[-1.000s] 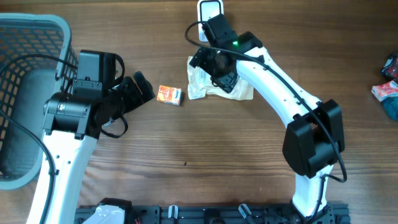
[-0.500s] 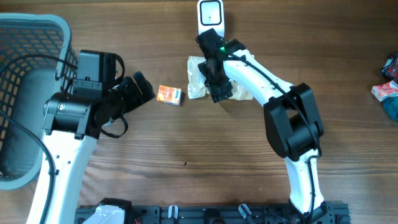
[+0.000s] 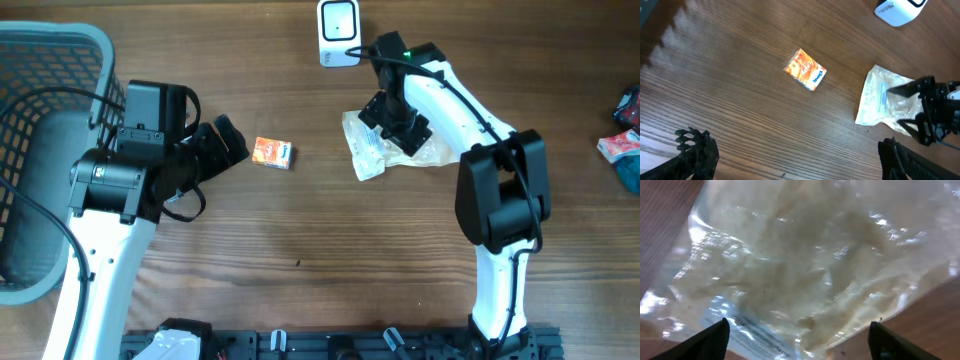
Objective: Scan the item barcode
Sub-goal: 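Lift the powder bag and hold it against the scanner window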
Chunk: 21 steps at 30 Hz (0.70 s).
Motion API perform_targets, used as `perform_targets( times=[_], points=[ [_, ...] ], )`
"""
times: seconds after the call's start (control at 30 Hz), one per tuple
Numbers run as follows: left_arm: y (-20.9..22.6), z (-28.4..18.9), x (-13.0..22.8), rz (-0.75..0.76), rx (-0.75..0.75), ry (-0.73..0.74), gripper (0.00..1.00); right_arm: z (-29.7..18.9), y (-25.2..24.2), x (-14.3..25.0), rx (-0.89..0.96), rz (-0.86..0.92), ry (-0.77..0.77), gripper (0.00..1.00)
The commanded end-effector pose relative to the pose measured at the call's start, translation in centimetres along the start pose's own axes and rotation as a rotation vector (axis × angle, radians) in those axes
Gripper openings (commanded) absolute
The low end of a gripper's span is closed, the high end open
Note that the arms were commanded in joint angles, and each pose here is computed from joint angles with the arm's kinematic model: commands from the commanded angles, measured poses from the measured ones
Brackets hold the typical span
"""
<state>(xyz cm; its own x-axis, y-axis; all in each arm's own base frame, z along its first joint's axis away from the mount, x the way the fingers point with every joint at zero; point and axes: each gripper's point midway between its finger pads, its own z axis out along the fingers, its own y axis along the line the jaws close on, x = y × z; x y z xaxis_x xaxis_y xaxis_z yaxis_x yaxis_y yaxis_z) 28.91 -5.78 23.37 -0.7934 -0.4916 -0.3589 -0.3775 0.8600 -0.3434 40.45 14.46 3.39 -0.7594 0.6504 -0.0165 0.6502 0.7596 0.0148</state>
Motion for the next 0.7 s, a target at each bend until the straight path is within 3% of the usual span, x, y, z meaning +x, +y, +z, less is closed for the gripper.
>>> perform_targets(
  times=[0.0, 0.1, 0.3, 0.47, 0.53, 0.67],
  points=[
    [-0.1, -0.3, -0.3, 0.013, 0.006, -0.015, 1.0, -1.2, 1.3, -0.1, -0.076, 0.061, -0.01, 0.86],
    [-0.1, -0.3, -0.3, 0.013, 0.006, -0.015, 1.0, 0.1, 0.4, 0.5, -0.018, 0.175, 0.022, 0.83],
    [-0.1, -0.3, -0.3, 0.013, 0.006, -0.015, 1.0, 3.6, -1.9, 1.6, 0.078, 0.21, 0.047, 0.84],
    [-0.1, -0.3, -0.3, 0.013, 0.006, -0.015, 1.0, 7.0, -2.2, 2.7, 0.03, 0.201, 0.081, 0.84],
    [-0.1, -0.3, -0.3, 0.013, 0.006, -0.015, 1.0, 7.3, -2.8, 3.0, 0.049, 0.199, 0.088, 0.79],
    [-0.1, -0.3, -0.3, 0.013, 0.006, -0.015, 1.0, 6.7, -2.7, 2.3, 0.039, 0.073, 0.089, 0.58]
  ],
)
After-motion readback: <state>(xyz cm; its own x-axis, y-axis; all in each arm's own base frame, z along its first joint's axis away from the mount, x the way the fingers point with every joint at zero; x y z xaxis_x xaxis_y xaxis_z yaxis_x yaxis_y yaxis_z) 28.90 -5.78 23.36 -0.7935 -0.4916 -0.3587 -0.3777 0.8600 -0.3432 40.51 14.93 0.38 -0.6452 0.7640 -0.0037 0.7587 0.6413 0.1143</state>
